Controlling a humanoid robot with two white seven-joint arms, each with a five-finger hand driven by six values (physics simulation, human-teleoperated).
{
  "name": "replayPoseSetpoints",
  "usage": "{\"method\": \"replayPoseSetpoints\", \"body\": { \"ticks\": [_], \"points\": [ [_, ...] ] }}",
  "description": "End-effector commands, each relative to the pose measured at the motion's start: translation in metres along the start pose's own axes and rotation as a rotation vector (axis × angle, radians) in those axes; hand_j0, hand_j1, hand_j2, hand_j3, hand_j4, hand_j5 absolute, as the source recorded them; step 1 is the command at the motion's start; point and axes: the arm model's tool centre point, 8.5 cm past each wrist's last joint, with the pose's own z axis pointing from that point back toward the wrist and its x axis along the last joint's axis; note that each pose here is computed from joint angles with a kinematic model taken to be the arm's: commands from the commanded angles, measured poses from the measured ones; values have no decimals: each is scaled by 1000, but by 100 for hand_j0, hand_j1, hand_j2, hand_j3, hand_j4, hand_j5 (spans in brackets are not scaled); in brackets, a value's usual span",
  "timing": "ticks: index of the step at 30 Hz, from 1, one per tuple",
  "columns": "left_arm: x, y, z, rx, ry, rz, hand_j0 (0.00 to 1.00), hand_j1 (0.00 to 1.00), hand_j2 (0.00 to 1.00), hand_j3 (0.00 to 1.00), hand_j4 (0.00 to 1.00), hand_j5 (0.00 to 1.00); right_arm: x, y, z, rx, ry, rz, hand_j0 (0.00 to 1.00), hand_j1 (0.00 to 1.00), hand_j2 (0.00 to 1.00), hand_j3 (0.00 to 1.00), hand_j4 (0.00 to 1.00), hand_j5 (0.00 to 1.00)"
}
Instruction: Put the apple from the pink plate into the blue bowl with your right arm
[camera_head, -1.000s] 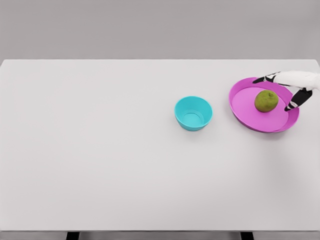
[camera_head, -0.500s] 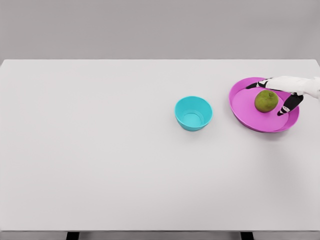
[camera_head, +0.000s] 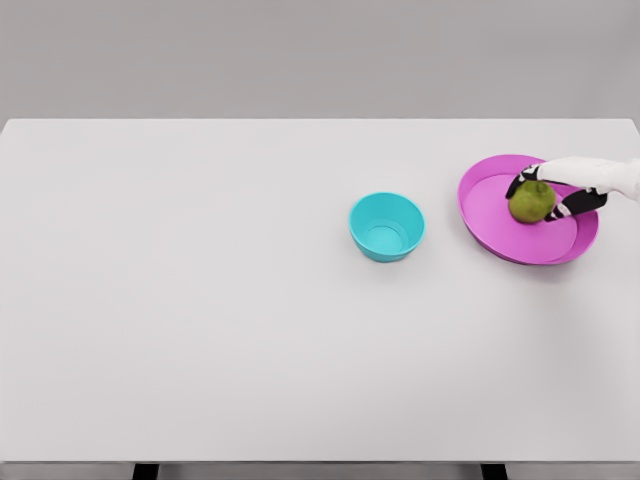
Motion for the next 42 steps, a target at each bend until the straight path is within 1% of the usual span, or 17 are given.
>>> {"method": "replayPoseSetpoints", "body": {
  "ticks": [1,4,6,7,11,15,18,19,21,25,29,30,32,33,36,40,42],
  "points": [
    [0,0,0,0,0,0,100,100,100,100,100,100,3,4,-5,23,-5,20,53,53,53,53,53,53],
    [0,0,0,0,0,0,100,100,100,100,100,100,6,4,-10,26,-15,22,48,48,48,48,48,48],
    [0,0,0,0,0,0,100,100,100,100,100,100,9,4,-11,23,-24,25,48,48,48,48,48,48],
    [0,0,0,0,0,0,100,100,100,100,100,100,7,3,-9,18,-21,21,45,45,45,45,45,45],
    [0,0,0,0,0,0,100,100,100,100,100,100,7,-6,-4,-13,-23,17,45,45,45,45,45,45],
    [0,0,0,0,0,0,100,100,100,100,100,100,15,-20,5,-62,-54,23,43,43,43,43,43,43],
    [0,0,0,0,0,0,100,100,100,100,100,100,30,-34,13,-98,-104,54,43,43,43,43,43,43],
    [0,0,0,0,0,0,100,100,100,100,100,100,39,-37,15,-103,-130,70,43,43,43,43,43,43],
    [0,0,0,0,0,0,100,100,100,100,100,100,60,-41,19,-111,-197,95,43,43,43,43,43,43],
    [0,0,0,0,0,0,100,100,100,100,100,100,83,-45,16,-117,-266,126,43,43,43,43,43,43],
    [0,0,0,0,0,0,100,100,100,100,100,100,122,-47,3,-112,-375,165,43,43,43,43,43,43],
    [0,0,0,0,0,0,100,100,100,100,100,100,137,-48,-7,-109,-417,175,43,43,43,43,43,43],
    [0,0,0,0,0,0,100,100,100,100,100,100,155,-46,-23,-100,-465,179,43,43,43,43,43,43],
    [0,0,0,0,1,-2,100,100,100,100,100,100,160,-46,-27,-98,-479,182,43,43,43,43,43,43],
    [0,0,0,0,0,0,100,100,100,100,100,100,168,-49,-33,-95,-496,190,43,43,43,43,43,43],
    [0,0,0,0,0,0,100,100,100,100,100,100,166,-50,-43,-86,-484,183,43,43,43,43,43,43],
    [0,0,0,0,0,0,100,100,100,100,100,100,169,-48,-44,-81,-490,186,43,43,43,43,43,43]
  ]
}}
